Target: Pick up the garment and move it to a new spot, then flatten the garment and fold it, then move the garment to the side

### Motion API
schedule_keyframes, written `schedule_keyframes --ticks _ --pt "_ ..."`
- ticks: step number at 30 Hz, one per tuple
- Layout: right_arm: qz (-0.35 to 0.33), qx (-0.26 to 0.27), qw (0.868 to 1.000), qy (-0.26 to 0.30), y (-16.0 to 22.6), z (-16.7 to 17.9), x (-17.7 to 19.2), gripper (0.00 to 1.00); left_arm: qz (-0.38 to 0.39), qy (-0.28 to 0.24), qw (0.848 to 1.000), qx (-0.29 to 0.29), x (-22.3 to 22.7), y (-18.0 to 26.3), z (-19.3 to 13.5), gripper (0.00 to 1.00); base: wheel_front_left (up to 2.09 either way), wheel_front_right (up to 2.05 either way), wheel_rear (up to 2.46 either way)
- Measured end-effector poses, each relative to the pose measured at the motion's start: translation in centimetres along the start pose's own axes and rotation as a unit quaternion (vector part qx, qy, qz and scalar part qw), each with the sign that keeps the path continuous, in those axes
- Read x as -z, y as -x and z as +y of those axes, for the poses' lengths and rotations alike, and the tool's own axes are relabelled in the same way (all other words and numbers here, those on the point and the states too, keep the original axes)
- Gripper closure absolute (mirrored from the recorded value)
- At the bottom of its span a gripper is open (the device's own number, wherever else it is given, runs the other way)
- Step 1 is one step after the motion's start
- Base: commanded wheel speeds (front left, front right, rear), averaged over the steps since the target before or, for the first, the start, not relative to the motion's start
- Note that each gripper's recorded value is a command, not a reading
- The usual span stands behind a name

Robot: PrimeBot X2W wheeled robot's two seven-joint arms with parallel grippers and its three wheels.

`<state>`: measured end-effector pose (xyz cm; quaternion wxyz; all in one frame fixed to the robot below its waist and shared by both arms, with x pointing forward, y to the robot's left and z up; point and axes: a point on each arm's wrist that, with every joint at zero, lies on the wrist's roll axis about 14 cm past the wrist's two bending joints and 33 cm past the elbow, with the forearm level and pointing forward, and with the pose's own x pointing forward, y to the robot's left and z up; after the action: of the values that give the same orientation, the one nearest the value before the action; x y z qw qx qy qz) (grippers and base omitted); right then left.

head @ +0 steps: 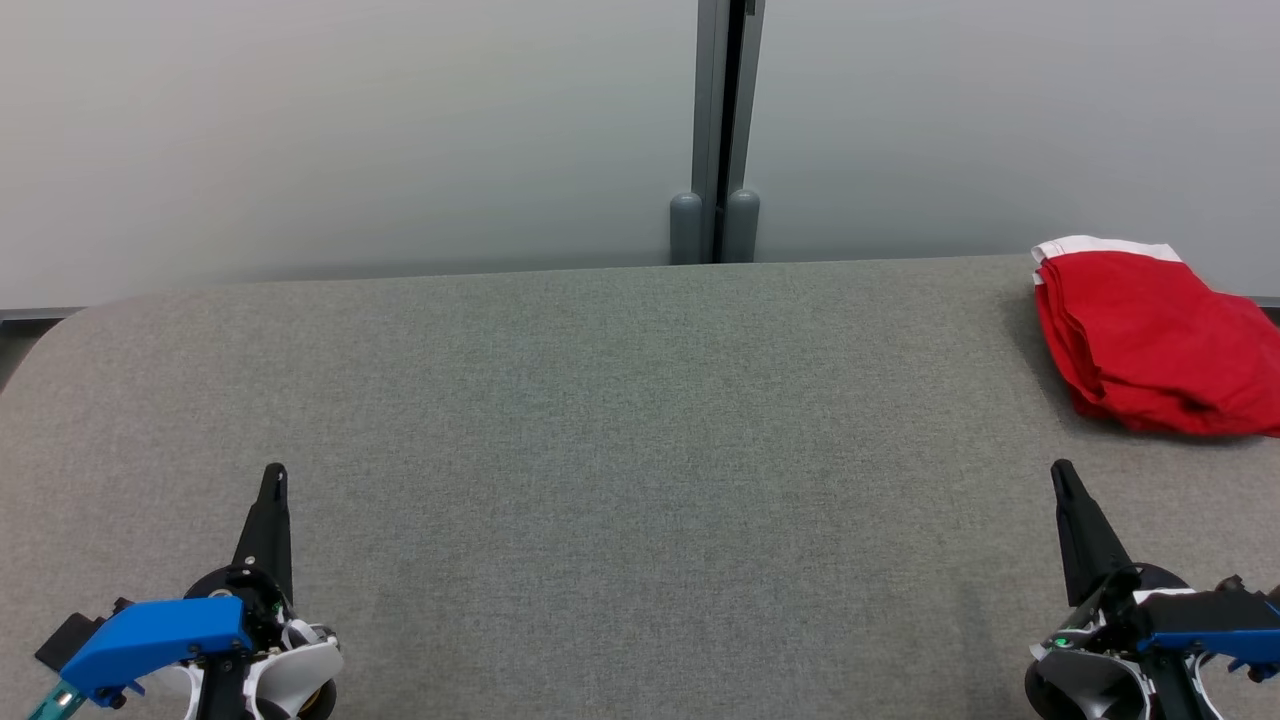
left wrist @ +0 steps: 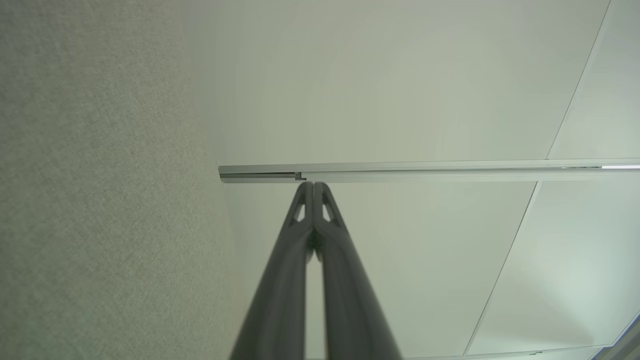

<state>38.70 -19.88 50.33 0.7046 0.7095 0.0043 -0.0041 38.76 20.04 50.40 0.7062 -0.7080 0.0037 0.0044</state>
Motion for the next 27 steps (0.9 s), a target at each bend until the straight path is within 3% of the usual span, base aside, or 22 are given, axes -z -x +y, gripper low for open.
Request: schedule_keyframes --ticks 27 --pt "0.000 -0.001 1.000 0.000 -0.03 0.05 0.00 1.00 0.000 0.000 1.000 0.000 0.00 0.00 0.00 1.00 0.00 0.00 0.00"
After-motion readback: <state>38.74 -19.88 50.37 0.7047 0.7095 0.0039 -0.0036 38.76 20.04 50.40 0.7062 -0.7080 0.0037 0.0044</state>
